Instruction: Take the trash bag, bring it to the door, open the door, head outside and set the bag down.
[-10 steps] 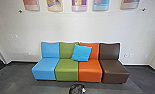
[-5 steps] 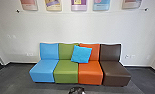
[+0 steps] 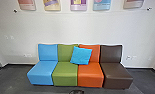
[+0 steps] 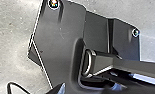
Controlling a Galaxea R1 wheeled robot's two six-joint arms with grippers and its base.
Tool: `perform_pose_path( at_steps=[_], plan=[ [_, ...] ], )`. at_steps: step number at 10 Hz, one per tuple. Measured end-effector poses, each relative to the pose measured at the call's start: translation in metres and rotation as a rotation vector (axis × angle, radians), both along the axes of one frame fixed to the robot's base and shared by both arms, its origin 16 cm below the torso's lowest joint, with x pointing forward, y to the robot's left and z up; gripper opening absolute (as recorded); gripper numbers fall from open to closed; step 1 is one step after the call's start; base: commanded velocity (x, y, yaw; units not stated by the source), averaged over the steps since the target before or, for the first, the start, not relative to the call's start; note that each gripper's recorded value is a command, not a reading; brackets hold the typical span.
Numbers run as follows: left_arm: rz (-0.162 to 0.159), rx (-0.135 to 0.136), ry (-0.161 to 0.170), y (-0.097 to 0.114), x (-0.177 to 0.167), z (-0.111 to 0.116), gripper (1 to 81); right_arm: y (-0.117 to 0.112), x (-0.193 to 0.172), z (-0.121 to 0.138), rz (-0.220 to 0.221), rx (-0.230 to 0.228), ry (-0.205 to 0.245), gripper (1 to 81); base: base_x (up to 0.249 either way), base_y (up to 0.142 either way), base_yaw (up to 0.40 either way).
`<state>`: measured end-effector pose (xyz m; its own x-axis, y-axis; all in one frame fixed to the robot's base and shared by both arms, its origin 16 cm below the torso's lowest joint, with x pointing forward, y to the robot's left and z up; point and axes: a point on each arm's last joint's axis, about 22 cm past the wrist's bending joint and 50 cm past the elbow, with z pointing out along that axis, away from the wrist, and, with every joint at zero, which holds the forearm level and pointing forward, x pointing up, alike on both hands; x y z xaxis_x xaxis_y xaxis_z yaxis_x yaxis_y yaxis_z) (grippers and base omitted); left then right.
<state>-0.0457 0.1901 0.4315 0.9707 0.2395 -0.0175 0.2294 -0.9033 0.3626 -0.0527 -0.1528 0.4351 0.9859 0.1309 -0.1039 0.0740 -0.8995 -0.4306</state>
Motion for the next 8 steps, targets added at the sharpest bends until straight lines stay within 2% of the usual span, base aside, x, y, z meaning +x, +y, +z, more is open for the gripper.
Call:
perform_pose_path(
  at_steps=[8],
  plan=[
    [0.000,0.000,-0.001,0.0004,0.0004,0.0000,81.1,0.0032,0.0000,0.0004,0.000,0.004,0.000,81.1,0.138,0.000,0.000]
  ],
)
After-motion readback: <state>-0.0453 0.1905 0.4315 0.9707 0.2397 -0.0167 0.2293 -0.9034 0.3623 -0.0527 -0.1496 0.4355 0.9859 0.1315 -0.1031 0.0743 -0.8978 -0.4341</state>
